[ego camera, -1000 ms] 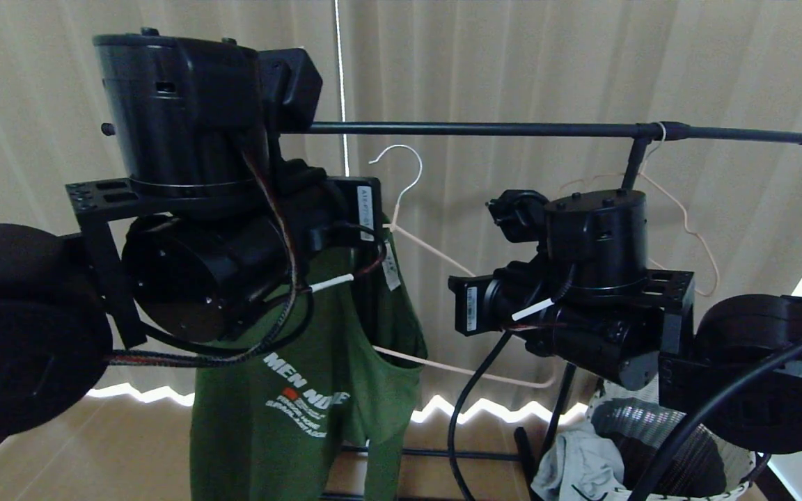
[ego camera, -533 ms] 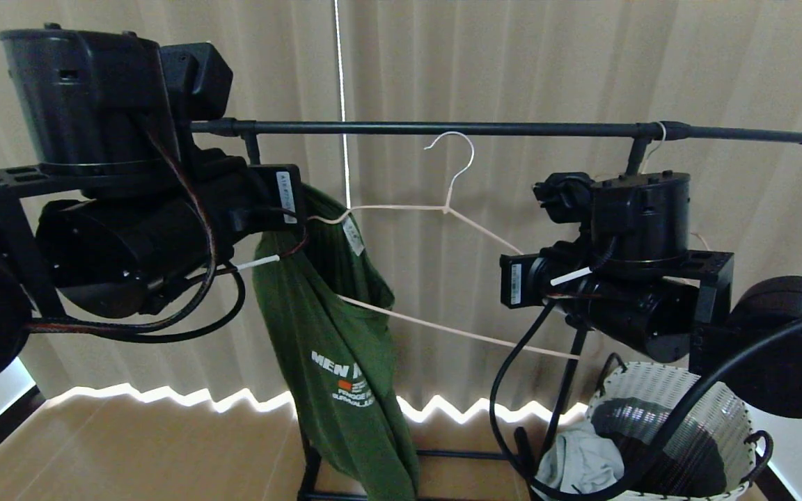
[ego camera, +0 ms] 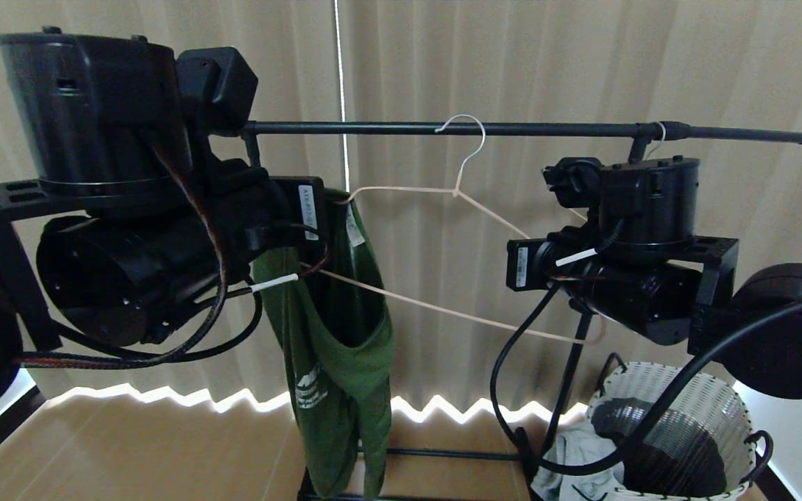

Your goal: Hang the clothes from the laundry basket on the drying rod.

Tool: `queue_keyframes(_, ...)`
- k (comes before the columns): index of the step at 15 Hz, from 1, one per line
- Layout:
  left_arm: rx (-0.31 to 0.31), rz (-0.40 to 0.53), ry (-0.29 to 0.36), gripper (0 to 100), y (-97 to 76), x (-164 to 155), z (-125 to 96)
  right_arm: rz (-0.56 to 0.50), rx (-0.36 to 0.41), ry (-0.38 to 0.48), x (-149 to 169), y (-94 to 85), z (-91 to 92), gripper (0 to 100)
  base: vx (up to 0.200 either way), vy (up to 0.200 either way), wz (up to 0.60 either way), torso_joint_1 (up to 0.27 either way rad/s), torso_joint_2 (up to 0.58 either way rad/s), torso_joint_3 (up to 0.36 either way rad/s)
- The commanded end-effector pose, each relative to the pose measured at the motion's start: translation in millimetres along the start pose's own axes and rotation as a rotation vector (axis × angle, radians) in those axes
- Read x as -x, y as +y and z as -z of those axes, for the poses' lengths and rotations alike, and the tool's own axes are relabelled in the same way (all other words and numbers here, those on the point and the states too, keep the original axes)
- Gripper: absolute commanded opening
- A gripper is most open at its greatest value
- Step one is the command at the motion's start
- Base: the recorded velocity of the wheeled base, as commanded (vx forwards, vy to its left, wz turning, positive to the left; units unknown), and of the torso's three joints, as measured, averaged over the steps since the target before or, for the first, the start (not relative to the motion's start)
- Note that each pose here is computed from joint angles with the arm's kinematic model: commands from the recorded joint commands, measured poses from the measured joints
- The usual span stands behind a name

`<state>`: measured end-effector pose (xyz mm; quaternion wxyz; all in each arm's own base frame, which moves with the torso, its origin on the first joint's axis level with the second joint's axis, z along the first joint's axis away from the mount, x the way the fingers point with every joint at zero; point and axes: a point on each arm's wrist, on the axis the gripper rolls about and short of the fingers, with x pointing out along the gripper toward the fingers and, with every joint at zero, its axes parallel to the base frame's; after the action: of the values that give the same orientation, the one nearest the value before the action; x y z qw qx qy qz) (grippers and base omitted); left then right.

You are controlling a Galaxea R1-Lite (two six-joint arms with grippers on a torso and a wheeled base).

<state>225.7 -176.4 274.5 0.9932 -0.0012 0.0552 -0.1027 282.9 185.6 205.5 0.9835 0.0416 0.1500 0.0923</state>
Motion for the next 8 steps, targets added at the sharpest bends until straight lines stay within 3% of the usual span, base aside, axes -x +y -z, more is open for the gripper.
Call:
queue_keyframes(1,-0.007,0.054,0.009,0,-21.8,-6,4,-0.001,0.004,0.005,-6,2.7,2.0,0,0.0,0.0,0.0,0.0,0.0,0.0)
queue_keyframes(8,0.012,0.113,-0.022,0,-62.5,-33,1,-0.061,0.029,0.016,-9,27.8,8.6,0,0.0,0.0,0.0,0.0,0.0,0.0)
